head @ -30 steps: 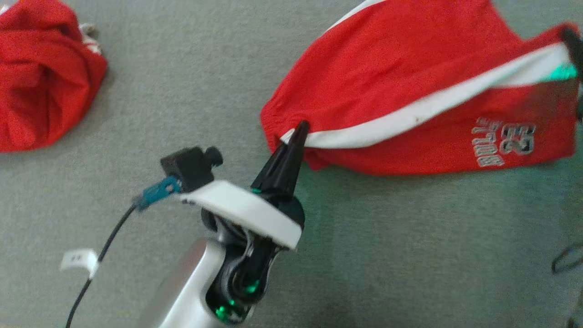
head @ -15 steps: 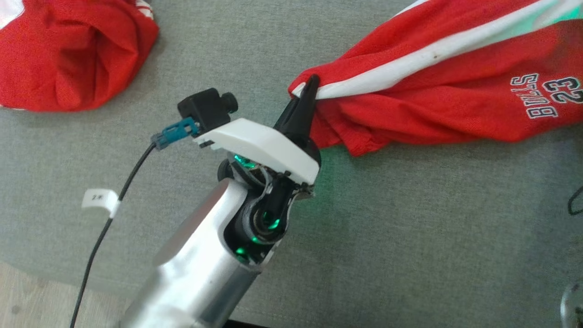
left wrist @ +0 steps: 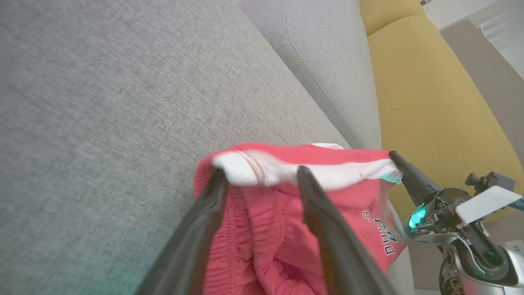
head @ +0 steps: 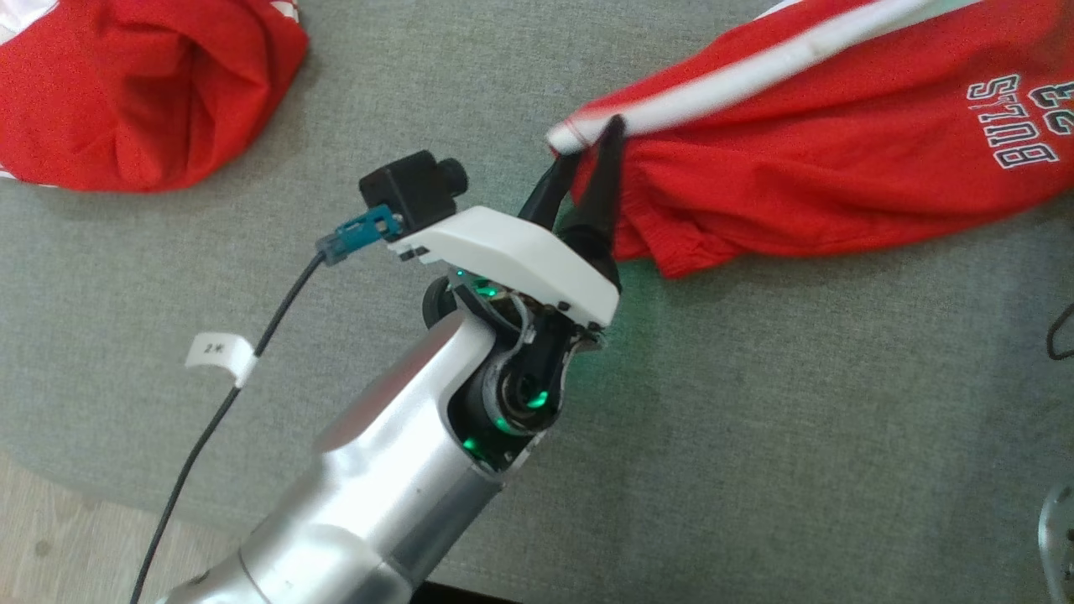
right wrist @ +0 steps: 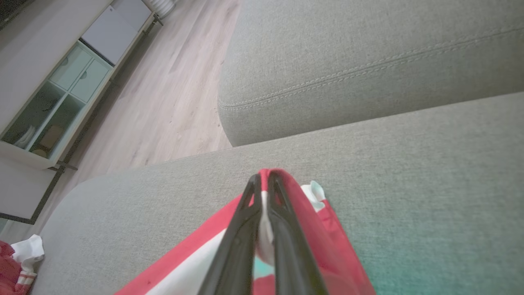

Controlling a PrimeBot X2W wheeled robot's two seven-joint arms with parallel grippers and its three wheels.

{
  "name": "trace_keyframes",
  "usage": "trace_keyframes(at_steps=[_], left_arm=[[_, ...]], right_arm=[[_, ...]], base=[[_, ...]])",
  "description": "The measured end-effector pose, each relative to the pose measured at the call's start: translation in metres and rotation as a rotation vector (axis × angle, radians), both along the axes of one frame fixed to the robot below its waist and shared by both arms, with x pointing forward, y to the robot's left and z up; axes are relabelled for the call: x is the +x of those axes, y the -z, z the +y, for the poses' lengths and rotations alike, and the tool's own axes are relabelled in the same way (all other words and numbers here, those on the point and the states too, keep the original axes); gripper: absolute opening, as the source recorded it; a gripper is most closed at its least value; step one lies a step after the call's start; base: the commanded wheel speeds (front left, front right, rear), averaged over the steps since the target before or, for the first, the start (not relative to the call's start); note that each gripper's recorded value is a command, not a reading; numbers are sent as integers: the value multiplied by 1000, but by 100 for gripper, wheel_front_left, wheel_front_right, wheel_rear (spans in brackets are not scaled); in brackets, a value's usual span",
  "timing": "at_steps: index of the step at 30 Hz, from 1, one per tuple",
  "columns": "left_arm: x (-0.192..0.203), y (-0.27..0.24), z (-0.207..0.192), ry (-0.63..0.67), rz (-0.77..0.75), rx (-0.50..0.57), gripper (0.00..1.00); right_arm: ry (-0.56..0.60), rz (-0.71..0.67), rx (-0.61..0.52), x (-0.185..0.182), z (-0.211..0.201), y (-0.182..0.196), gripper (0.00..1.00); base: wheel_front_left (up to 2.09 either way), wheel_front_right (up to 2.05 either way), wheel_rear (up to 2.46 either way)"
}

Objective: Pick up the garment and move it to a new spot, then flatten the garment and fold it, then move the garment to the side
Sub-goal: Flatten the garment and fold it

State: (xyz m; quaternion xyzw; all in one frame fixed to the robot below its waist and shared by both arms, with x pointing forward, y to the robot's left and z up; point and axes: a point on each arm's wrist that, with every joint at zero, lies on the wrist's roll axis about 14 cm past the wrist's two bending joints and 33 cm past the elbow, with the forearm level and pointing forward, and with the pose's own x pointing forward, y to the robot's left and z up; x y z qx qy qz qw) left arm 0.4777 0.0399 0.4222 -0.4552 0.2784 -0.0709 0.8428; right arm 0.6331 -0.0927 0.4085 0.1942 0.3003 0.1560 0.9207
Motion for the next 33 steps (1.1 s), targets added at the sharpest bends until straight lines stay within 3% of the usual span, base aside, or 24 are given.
trace_keyframes(at_steps=[1, 9, 11, 16, 23, 28, 29, 30, 33], left_arm=[[0, 0, -1, 7, -6, 12, 100], [1, -10, 1, 12, -120, 118, 100], [-2, -17, 0, 45, -192, 183, 100], [-10, -32, 9, 75, -399, 439, 100], [-22, -42, 26, 26, -541, 699, 100], [-40, -45, 28, -10, -577, 745, 100], [-44, -44, 28, -12, -573, 745, 100], [-47, -44, 29, -13, -572, 742, 100], [-53, -41, 36, -10, -576, 769, 100]], right_arm=[[2, -5, 1, 0, 1, 0, 100], [21, -94, -86, 0, -19, -15, 100], [17, -116, -134, -5, -28, -17, 100], [-104, -89, -382, -34, -47, 7, 100], [-178, 33, -450, -50, -44, 42, 100], [-179, 116, -431, -48, -38, 56, 100], [-180, 131, -423, -48, -37, 56, 63], [-176, 143, -412, -48, -36, 55, 0], [-204, 161, -339, -57, -18, 48, 0]], base=[[0, 0, 0], [0, 0, 0], [0, 0, 0], [0, 0, 0], [0, 0, 0], [0, 0, 0], [0, 0, 0], [0, 0, 0], [0, 0, 0]])
